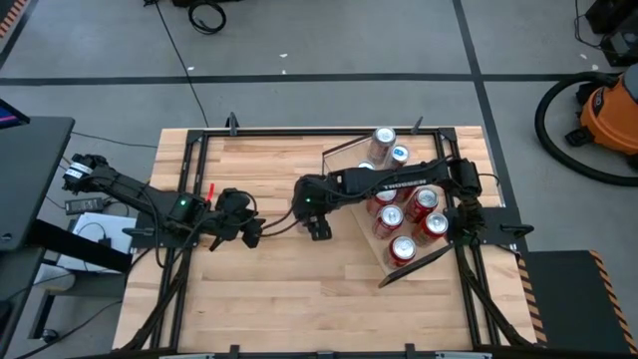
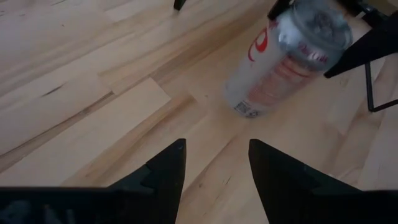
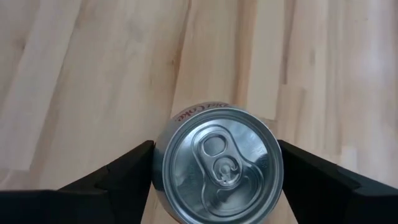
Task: Place canned beverage on shelf
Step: Put the silver soda can on the shelf aligned with the other silver can
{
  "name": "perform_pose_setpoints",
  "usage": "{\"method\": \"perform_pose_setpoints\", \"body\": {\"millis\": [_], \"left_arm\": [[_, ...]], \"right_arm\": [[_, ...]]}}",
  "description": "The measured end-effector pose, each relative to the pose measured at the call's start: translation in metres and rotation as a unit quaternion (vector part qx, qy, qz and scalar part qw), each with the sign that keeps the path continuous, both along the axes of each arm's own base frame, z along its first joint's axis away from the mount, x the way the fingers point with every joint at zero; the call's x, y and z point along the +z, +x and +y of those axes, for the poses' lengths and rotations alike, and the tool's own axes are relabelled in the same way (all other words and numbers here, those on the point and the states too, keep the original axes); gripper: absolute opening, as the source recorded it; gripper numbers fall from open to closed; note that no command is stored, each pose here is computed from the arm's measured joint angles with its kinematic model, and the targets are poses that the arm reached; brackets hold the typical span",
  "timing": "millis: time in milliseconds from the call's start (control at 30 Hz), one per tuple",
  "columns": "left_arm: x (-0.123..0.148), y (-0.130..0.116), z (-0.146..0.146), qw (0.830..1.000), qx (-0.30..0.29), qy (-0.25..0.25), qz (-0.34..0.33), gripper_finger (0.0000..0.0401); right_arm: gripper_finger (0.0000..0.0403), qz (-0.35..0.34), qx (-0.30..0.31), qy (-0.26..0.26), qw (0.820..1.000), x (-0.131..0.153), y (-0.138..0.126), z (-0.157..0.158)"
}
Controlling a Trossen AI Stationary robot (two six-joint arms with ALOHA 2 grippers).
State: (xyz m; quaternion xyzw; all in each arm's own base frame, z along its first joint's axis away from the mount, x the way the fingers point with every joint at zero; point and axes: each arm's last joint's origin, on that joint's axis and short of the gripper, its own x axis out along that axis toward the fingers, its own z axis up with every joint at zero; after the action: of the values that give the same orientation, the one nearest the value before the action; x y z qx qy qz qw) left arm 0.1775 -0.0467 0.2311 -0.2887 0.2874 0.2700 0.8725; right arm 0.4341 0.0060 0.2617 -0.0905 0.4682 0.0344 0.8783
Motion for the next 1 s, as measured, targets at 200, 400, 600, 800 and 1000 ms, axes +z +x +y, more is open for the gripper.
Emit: {"method": "perform_pose_setpoints", "body": {"millis": [200, 400, 600, 800, 1000], "left_arm": [[0.0, 0.0, 0.0, 1.0, -0.001, 0.001, 0.0, 0.0185], [0.0, 0.0, 0.0, 1.0, -0.001, 0.001, 0.0, 0.0185], [0.0, 0.0, 0.0, 1.0, -0.001, 0.001, 0.0, 0.0185], [0.0, 0.0, 0.0, 1.0, -0.005, -0.004, 0.002, 0.0185], [0.0, 0.0, 0.0, 1.0, -0.006, -0.004, 0.004, 0.0185]], "right_arm": [[0.0312, -0.008, -0.02, -0.02, 1.0, 0.028, 0.0, -0.009], [0.0312, -0.01, -0.038, -0.023, 0.999, 0.06, -0.005, -0.024], [0.0312, -0.012, -0.057, -0.022, 0.998, 0.089, -0.014, -0.038], [0.0312, -0.001, -0.072, -0.022, 0.997, 0.106, -0.025, -0.049], [0.0312, -0.011, -0.089, -0.028, 0.996, 0.122, -0.039, -0.057]]}}
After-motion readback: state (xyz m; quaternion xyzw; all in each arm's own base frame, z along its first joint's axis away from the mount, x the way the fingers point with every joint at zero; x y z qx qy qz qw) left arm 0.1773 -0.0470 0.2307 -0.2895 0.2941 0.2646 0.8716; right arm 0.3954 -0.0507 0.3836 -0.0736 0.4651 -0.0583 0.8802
